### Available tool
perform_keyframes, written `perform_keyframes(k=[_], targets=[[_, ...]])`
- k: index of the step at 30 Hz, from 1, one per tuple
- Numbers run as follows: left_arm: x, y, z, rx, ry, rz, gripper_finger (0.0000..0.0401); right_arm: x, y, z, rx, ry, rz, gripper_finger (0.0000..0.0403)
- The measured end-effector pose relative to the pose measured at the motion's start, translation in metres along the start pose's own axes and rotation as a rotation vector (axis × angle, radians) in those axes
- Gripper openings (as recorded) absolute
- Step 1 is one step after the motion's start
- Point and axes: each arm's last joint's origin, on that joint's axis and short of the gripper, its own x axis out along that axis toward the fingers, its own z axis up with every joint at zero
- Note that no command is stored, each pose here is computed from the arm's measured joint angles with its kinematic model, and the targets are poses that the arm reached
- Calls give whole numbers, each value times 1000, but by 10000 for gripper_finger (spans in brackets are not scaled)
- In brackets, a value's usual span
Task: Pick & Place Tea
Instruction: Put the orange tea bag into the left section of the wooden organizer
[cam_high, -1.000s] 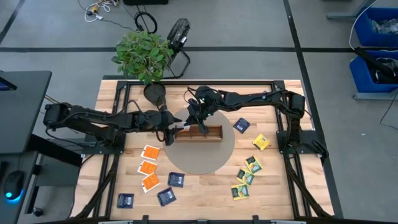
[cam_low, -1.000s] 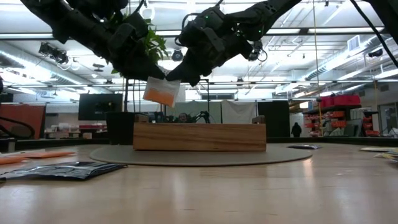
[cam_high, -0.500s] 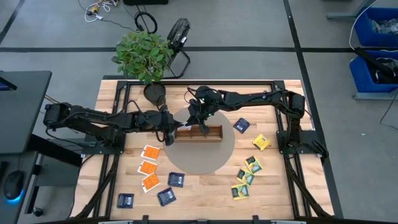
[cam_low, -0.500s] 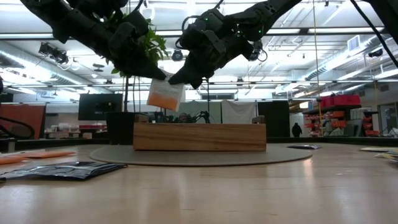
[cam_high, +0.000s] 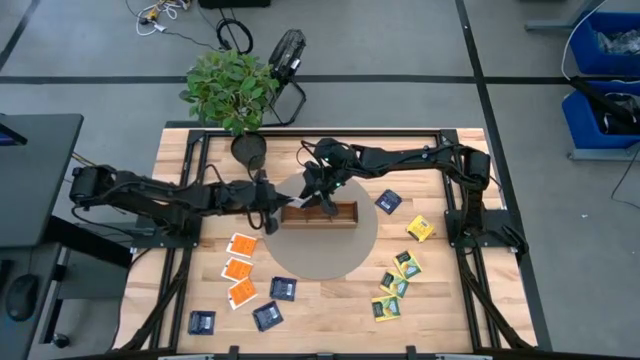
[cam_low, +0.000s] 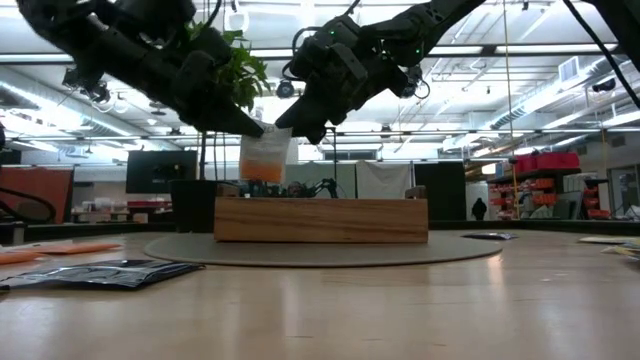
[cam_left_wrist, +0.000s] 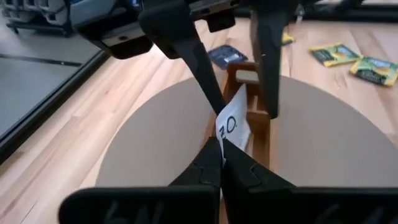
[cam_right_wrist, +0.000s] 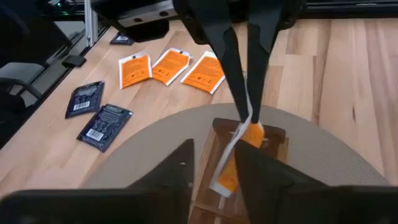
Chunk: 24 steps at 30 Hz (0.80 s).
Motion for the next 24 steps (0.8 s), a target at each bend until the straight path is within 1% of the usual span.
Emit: perform_keyframes(k=[5, 10, 16, 24], targets=[[-1, 0, -7, -49, -48, -17, 2, -1, -2, -1, 5, 2, -4, 198], [-2, 0, -11, -86, -48, -21, 2, -2, -3, -1, 7, 3, -6, 231], [-4, 1, -16, -129, -101, -37, 2, -6, -1, 2, -9, -1, -10, 240], [-5, 1, -22, -160, -87, -39, 2, -23, 9, 16, -44, -30, -18, 240]])
